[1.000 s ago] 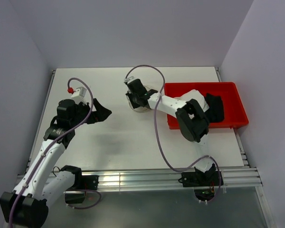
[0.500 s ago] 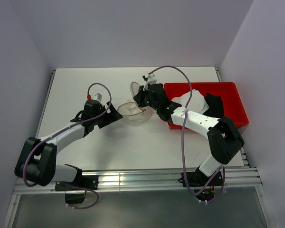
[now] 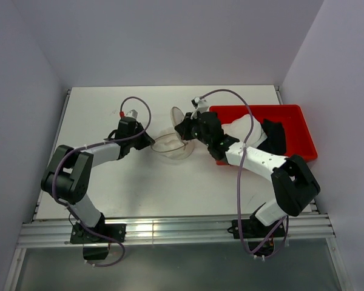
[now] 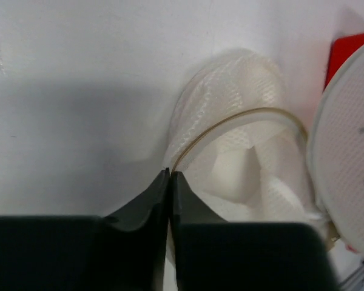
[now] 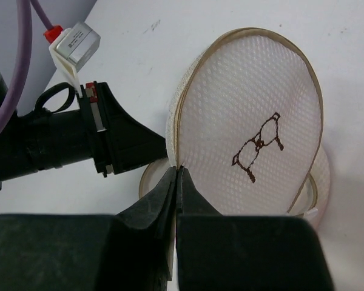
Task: Place the bra in the laundry bag and zip it closed
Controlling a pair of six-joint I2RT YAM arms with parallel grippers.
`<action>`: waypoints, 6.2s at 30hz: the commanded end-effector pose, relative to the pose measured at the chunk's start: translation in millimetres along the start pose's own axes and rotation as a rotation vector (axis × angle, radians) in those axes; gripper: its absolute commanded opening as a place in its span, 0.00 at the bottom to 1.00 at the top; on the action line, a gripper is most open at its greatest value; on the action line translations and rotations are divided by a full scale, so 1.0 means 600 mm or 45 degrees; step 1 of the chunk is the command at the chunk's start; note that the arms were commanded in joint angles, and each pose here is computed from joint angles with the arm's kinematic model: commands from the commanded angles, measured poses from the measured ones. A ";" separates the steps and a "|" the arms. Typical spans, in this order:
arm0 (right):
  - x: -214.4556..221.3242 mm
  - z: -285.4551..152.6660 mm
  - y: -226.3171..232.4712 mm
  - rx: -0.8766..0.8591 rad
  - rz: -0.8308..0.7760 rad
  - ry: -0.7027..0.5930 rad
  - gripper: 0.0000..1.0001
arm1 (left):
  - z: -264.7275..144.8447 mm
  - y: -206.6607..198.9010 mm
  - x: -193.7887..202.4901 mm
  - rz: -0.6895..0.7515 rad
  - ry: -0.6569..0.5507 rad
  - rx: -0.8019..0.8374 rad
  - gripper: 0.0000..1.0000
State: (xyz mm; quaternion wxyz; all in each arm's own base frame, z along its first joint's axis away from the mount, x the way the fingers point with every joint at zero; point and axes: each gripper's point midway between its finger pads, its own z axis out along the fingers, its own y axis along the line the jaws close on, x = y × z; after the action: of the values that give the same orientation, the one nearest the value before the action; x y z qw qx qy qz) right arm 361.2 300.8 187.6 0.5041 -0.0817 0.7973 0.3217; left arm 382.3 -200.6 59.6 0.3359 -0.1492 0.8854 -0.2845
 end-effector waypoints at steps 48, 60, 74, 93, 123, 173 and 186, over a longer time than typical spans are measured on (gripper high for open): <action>-0.035 0.021 0.028 0.214 0.214 -0.174 0.68 | -0.351 0.177 -0.170 -0.461 -0.846 -0.141 0.61; -0.015 -0.205 -0.349 1.006 0.135 0.032 0.34 | -0.430 -0.083 -0.194 0.099 -0.666 0.432 0.87; 0.072 -0.112 -0.457 1.100 0.192 0.448 0.58 | -0.430 -0.133 -0.090 0.502 -0.440 0.518 0.85; -0.093 -0.157 -0.401 1.063 0.079 0.178 0.12 | -0.426 -0.130 -0.066 0.529 -0.394 0.522 0.83; -0.222 -0.187 -0.337 0.920 0.024 -0.126 0.00 | -0.423 -0.141 -0.058 0.539 -0.365 0.545 0.83; -0.319 -0.164 -0.241 0.657 -0.101 -0.153 0.00 | -0.415 -0.144 -0.051 0.540 -0.331 0.555 0.82; -0.231 -0.002 -0.055 0.210 -0.597 0.226 0.00 | -0.408 -0.138 -0.060 0.500 -0.346 0.523 0.83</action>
State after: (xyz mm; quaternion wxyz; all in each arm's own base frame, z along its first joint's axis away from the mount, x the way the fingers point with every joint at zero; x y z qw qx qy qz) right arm 459.7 231.1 415.3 0.6199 -0.1667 0.7506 0.1562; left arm 243.6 -151.9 267.8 0.5054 0.0595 0.7797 -0.3647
